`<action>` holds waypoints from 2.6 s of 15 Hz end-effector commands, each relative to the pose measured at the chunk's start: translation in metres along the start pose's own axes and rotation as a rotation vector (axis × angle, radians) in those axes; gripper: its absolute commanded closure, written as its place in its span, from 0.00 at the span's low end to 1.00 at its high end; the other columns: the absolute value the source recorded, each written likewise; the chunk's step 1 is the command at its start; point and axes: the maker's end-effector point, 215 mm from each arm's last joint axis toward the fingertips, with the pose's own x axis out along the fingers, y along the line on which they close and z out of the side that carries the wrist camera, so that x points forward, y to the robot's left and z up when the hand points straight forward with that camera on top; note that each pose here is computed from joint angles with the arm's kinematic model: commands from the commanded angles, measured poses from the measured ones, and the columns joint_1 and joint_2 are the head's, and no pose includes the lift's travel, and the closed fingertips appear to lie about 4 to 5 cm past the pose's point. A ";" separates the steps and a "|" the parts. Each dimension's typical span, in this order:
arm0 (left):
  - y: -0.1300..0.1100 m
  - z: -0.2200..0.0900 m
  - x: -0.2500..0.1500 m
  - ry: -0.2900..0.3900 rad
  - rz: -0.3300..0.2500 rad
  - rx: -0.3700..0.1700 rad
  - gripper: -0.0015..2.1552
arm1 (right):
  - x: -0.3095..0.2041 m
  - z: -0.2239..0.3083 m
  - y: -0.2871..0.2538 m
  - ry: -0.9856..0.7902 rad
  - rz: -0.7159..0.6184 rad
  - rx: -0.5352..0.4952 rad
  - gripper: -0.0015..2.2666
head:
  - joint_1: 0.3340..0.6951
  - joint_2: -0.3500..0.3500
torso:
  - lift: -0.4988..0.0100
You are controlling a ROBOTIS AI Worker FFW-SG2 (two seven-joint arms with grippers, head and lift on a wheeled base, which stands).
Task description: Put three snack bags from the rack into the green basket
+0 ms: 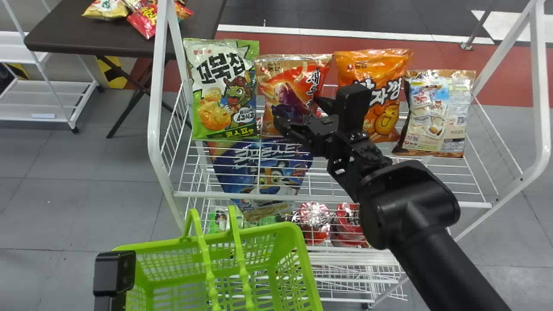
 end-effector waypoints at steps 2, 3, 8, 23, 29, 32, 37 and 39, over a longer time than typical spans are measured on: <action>0.000 0.000 -0.002 -0.006 0.003 -0.002 1.00 | 0.004 -0.002 0.013 0.007 0.024 -0.007 0.57 | 1.00 0.47 | 0.98; 0.000 0.000 -0.003 -0.008 0.002 0.001 1.00 | 0.004 -0.005 0.012 0.019 0.019 0.005 0.78 | 1.00 0.48 | 0.98; 0.001 0.000 -0.004 -0.011 0.007 -0.003 1.00 | -0.005 -0.018 0.002 0.046 -0.015 0.027 0.99 | 1.00 0.49 | 0.98; 0.004 0.010 -0.009 -0.026 0.020 0.012 1.00 | -0.137 0.001 0.039 0.176 0.128 0.157 0.99 | 1.00 0.44 | 0.98; 0.019 0.025 -0.006 -0.020 0.057 0.006 1.00 | -0.219 -0.016 0.079 0.463 0.278 0.203 0.99 | 1.00 0.44 | 0.98; 0.024 0.030 -0.005 -0.018 0.067 -0.001 1.00 | -0.251 -0.028 0.097 0.571 0.340 0.208 0.99 | 1.00 0.44 | 0.98; 0.020 0.033 -0.003 -0.024 0.054 -0.003 1.00 | -0.292 -0.071 0.149 0.740 0.475 0.281 0.99 | 1.00 0.47 | 0.98; 0.018 0.034 -0.001 -0.025 0.045 -0.002 1.00 | -0.296 -0.077 0.169 0.758 0.525 0.330 0.99 | 1.00 0.50 | 0.98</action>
